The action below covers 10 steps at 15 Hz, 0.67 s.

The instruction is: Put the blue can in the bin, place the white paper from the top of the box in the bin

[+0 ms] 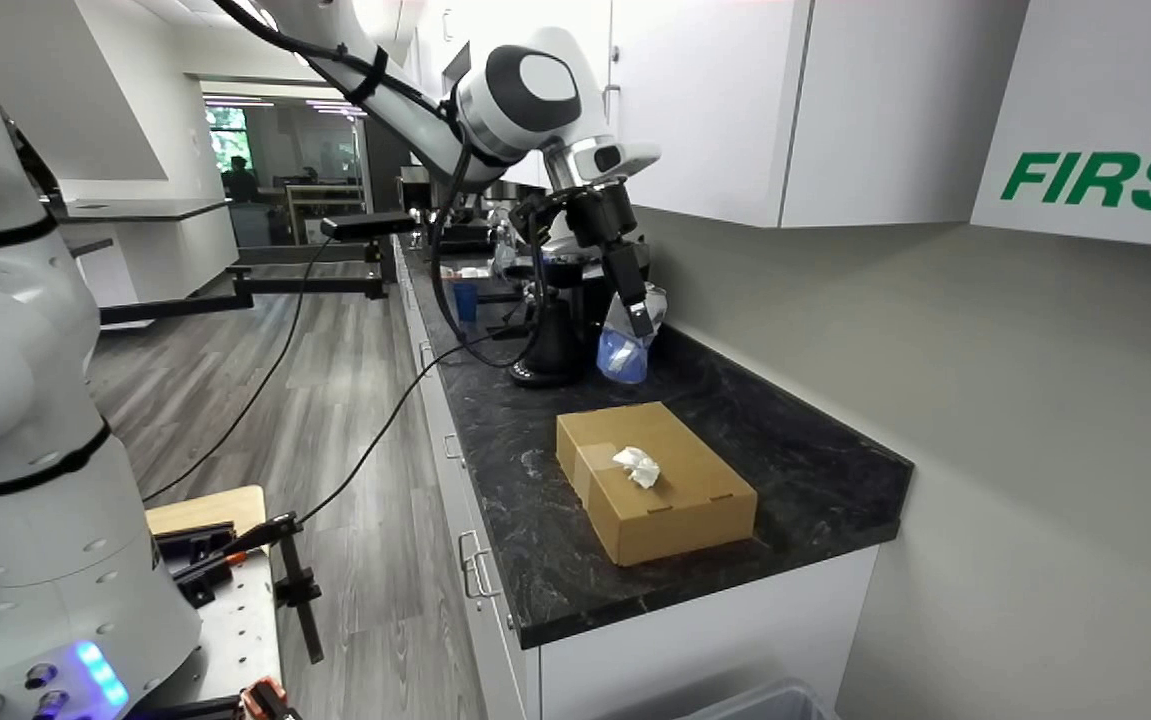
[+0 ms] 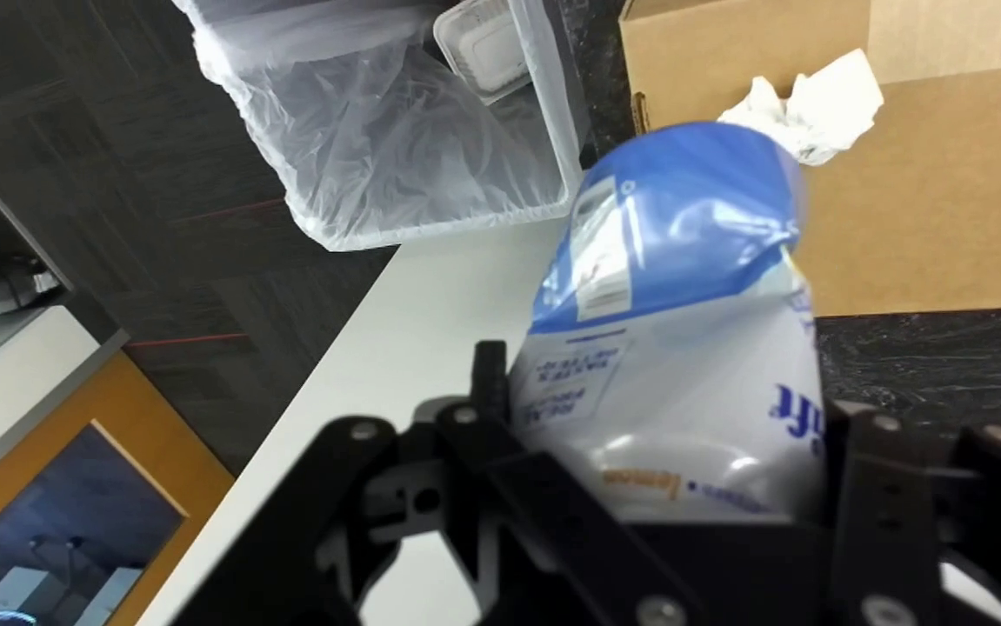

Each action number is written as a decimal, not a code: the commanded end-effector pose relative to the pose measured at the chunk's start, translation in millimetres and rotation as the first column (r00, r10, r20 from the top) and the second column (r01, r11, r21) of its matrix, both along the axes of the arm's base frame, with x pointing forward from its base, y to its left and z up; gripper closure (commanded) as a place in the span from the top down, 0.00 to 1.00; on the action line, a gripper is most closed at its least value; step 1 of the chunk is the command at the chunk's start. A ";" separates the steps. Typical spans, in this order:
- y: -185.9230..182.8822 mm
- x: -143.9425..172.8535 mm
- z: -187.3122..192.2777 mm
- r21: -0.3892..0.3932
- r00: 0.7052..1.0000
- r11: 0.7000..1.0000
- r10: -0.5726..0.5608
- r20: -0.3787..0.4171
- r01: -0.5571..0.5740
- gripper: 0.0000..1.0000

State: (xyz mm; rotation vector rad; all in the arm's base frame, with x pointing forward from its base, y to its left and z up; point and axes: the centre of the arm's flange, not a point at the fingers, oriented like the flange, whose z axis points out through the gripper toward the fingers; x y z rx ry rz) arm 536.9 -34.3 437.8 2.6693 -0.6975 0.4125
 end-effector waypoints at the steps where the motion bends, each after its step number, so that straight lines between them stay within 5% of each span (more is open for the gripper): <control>1: -13.6 -21.2 19.6 -0.007 1.000 1.000 -0.020 0.000 0.020 0.39; 10: -89.9 -27.3 32.0 -0.033 0.973 0.973 -0.226 0.049 0.227 0.39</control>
